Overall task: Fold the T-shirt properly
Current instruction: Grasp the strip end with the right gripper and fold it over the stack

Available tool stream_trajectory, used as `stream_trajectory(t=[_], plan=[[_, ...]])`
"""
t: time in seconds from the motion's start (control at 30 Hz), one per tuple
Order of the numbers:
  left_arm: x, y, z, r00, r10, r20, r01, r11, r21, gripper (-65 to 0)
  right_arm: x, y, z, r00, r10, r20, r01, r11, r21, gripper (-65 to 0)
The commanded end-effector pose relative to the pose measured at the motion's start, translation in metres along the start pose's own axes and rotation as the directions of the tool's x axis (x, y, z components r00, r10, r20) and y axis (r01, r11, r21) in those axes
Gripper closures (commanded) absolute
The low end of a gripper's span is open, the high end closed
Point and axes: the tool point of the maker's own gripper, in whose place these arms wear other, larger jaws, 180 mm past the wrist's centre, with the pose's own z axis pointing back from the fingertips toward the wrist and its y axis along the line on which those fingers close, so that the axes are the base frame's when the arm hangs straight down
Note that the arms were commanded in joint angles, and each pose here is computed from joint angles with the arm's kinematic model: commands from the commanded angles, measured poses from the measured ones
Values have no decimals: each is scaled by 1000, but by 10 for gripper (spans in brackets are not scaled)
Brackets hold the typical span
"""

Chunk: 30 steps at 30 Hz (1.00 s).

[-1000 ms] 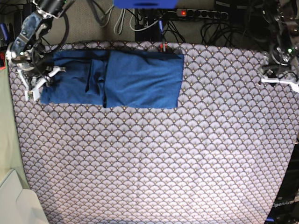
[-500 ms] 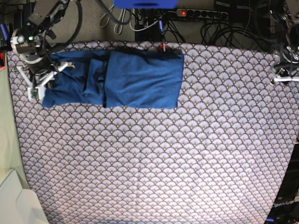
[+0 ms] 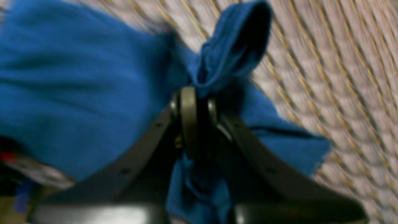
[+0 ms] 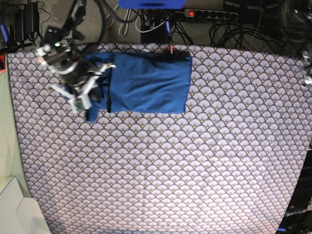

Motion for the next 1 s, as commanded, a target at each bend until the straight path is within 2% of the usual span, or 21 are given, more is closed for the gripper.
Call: stream_trajectory(t=[0.0, 0.23, 0.43, 0.57, 0.7, 0.8, 0.97], plan=[[22, 7, 5, 997, -28, 66, 27, 999, 21, -267, 12, 6, 1, 998, -36, 58, 36, 999, -2, -11], [57, 26, 12, 989, -41, 143, 32, 997, 67, -267, 43, 46, -5, 961, -204, 185, 208, 978, -3, -11], [67, 35, 15, 986, -30, 166, 16, 996, 85, -267, 57, 79, -11, 935, -293, 201, 295, 955, 22, -11], [67, 35, 15, 986, -30, 166, 16, 996, 87, -267, 48, 114, -22, 949, -280, 144, 269, 959, 93, -11], [68, 39, 16, 985, -19, 169, 3, 996, 93, -267, 32, 128, -33, 955, -275, 111, 263, 958, 114, -11], [61, 38, 15, 992, -14, 124, 3, 996, 90, -267, 18, 139, -41, 962, -266, 64, 257, 958, 128, -11], [58, 36, 15, 994, -7, 106, -2, 996, 85, -267, 28, 154, -46, 968, -239, 71, 224, 960, 169, -11]])
